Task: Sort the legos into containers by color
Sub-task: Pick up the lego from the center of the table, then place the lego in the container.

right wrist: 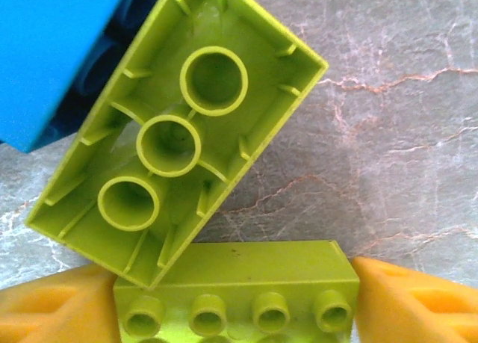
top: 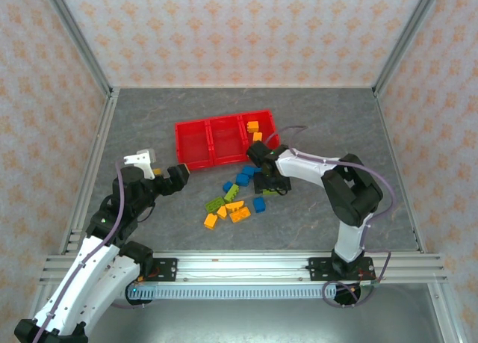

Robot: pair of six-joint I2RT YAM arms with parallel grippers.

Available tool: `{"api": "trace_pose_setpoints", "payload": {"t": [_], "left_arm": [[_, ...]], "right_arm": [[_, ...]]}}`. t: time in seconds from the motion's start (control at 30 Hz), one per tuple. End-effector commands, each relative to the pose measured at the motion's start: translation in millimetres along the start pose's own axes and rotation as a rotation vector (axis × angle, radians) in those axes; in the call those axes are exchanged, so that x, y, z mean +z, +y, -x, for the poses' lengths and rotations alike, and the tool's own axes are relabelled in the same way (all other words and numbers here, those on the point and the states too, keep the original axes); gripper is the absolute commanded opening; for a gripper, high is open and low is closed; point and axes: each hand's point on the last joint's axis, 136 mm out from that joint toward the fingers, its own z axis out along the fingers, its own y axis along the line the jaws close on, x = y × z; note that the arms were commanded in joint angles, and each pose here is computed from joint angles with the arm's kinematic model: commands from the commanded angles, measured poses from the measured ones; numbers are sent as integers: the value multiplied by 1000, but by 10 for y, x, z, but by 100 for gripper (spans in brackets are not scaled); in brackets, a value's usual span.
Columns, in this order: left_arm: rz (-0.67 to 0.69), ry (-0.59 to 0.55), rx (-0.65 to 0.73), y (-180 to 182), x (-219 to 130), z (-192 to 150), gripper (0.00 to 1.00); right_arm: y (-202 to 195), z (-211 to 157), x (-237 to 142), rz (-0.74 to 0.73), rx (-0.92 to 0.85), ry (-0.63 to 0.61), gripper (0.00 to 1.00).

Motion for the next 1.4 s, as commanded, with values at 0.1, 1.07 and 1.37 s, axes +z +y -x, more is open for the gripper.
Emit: {"api": "trace_pose_setpoints", "payload": {"t": [0.1,1.07,1.37], "left_arm": [[-28,-11,24,-61,-4,24,99],[-51,-44,23,-99,-90,72,99],[-54,-53,23,-102,-100,86,99]], "right_arm": [[-86,20,78,-59,13,-6,64],[599,1424,-1887,238,23,-451,44],[1021,1680,-1530,307,-19,-385,43]]}}
